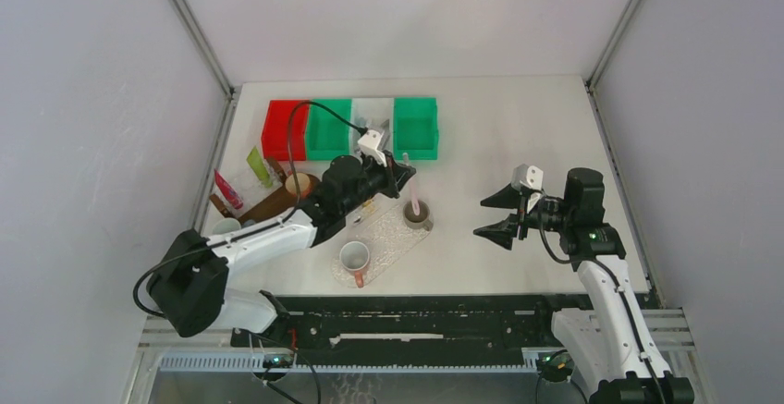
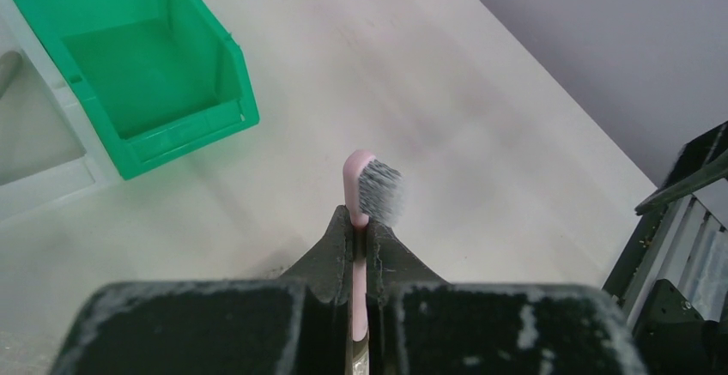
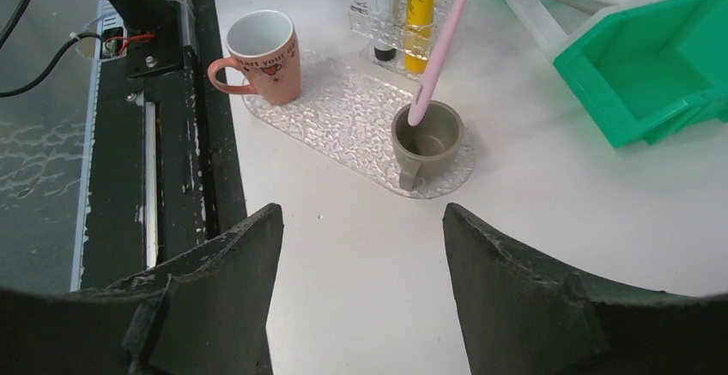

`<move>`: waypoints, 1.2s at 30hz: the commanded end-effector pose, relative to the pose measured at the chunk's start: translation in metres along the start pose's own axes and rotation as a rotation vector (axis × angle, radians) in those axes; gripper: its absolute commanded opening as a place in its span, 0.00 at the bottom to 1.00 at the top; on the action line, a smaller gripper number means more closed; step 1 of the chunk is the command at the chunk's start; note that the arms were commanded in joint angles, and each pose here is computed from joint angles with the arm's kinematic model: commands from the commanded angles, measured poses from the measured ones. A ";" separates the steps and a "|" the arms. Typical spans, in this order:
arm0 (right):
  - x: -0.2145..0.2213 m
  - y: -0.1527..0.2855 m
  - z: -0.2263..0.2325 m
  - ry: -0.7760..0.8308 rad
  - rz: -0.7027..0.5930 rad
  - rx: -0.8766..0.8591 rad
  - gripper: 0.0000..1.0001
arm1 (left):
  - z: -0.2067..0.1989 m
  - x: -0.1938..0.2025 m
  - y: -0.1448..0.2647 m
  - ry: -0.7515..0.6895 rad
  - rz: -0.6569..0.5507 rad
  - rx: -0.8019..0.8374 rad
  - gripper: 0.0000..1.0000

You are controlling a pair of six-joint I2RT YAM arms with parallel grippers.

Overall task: Prepare toiletry sets of a toothbrush and toothpaste on the tray
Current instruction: Place the toothbrush in the cup.

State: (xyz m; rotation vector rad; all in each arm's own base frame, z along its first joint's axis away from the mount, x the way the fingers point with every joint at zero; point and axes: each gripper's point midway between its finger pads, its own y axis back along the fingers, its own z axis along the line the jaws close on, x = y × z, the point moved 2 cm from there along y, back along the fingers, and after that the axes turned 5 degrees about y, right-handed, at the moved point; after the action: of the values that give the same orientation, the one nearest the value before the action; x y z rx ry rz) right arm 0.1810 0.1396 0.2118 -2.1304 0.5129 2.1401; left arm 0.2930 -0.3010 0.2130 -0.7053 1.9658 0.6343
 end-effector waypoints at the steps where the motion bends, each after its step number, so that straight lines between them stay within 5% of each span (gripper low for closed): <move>1: -0.004 0.000 0.000 0.047 -0.005 -0.004 0.77 | -0.010 -0.027 -0.010 -0.012 -0.062 0.030 0.00; 18: -0.003 -0.001 0.001 0.049 -0.002 -0.010 0.77 | 0.007 0.011 -0.035 -0.080 0.056 0.016 0.01; 36: -0.002 -0.001 0.001 0.047 -0.001 -0.010 0.77 | 0.013 0.026 -0.037 -0.107 0.124 0.007 0.16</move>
State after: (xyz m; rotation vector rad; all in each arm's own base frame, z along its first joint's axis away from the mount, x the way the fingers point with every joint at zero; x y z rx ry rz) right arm 0.1821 0.1393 0.2097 -2.1552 0.5317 2.1212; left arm 0.3051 -0.3150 0.1486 -0.5183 1.9687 0.7945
